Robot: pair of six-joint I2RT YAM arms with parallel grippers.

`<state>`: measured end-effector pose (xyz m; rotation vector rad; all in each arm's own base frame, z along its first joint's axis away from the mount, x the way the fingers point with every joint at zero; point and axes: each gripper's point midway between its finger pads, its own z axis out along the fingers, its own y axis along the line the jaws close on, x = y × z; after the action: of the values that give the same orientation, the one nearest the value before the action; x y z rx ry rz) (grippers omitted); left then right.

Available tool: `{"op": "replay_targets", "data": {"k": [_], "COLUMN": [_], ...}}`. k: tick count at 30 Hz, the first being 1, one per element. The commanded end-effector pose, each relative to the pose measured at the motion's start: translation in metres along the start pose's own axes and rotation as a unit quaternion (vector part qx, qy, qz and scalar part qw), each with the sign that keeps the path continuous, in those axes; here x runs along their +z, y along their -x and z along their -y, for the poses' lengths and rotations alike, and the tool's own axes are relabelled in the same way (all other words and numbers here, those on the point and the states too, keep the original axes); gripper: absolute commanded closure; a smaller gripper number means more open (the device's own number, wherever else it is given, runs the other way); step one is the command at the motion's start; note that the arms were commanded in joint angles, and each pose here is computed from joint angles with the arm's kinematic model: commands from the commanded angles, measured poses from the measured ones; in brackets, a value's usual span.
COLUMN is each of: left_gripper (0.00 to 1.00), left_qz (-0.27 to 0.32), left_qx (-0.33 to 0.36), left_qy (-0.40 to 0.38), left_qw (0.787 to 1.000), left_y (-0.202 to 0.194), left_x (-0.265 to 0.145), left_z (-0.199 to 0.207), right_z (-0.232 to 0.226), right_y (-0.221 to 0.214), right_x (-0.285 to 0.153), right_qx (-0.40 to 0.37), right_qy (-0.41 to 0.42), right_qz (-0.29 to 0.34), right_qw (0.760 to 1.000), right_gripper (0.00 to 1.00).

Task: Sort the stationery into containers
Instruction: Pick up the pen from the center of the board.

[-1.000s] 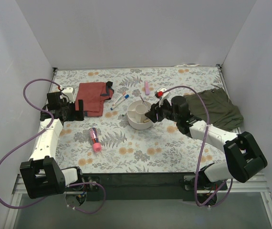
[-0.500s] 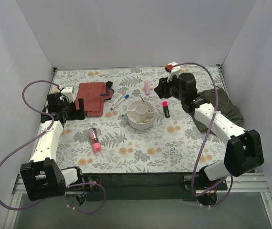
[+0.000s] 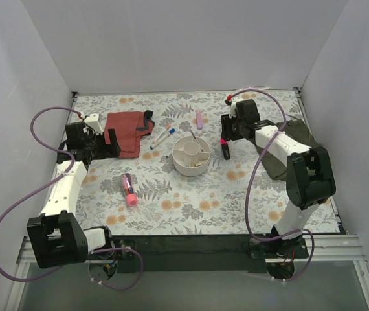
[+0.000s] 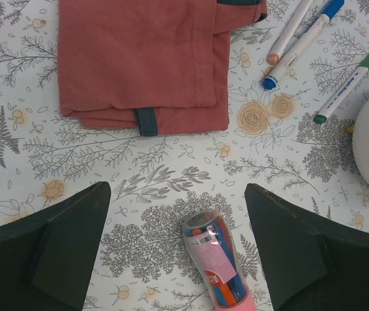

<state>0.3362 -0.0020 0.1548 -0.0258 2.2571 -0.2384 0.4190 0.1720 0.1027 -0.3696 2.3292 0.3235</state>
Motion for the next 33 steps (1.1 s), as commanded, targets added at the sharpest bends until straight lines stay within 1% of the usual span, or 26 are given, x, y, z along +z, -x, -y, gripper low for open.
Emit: {"op": "replay_targets", "data": {"k": [1, 5, 10, 12, 15, 23, 26, 29, 30, 32, 33], "left_gripper": [0.14, 0.14, 0.14, 0.14, 0.14, 0.14, 0.14, 0.14, 0.14, 0.14, 0.14], "left_qz": [-0.001, 0.005, 0.013, 0.014, 0.015, 0.017, 0.015, 0.01, 0.01, 0.01, 0.012], "left_qx": [0.013, 0.008, 0.013, 0.015, 0.014, 0.013, 0.017, 0.014, 0.012, 0.011, 0.011], "left_qy": [-0.02, -0.021, -0.046, -0.046, -0.035, -0.021, -0.019, -0.021, -0.025, -0.028, -0.031], "left_qw": [1.0, 1.0, 0.999, 0.999, 0.999, 1.0, 1.0, 1.0, 1.0, 0.999, 0.999], "left_y": [0.008, 0.013, 0.012, 0.013, 0.012, 0.011, 0.011, 0.008, 0.008, 0.009, 0.01], "left_x": [-0.002, -0.008, -0.016, -0.016, -0.013, -0.014, -0.015, -0.013, -0.013, -0.012, -0.012], "left_z": [0.007, 0.01, 0.023, 0.023, 0.018, 0.013, 0.013, 0.013, 0.014, 0.015, 0.017], "right_z": [-0.008, 0.0, 0.014, 0.01, 0.013, 0.011, 0.011, 0.008, 0.009, 0.006, 0.006], "right_y": [0.023, 0.02, 0.001, -0.002, -0.008, -0.004, -0.013, -0.02, -0.026, -0.028, -0.034], "right_x": [0.009, 0.019, 0.028, 0.031, 0.039, 0.065, 0.072, 0.075, 0.075, 0.071, 0.069], "right_qx": [-0.001, -0.012, -0.012, -0.012, -0.007, -0.006, -0.005, -0.006, -0.008, -0.01, -0.01], "right_qy": [0.012, -0.008, -0.04, -0.029, -0.038, -0.032, -0.027, -0.024, -0.024, -0.022, -0.023], "right_qz": [0.011, 0.002, -0.023, -0.029, -0.038, -0.041, -0.052, -0.058, -0.064, -0.065, -0.07], "right_qw": [1.0, 1.0, 0.999, 0.999, 0.999, 0.999, 0.998, 0.998, 0.998, 0.998, 0.997], "right_gripper": [0.47, 0.45, 0.44, 0.44, 0.44, 0.44, 0.44, 0.56, 0.65, 0.71, 0.77]}}
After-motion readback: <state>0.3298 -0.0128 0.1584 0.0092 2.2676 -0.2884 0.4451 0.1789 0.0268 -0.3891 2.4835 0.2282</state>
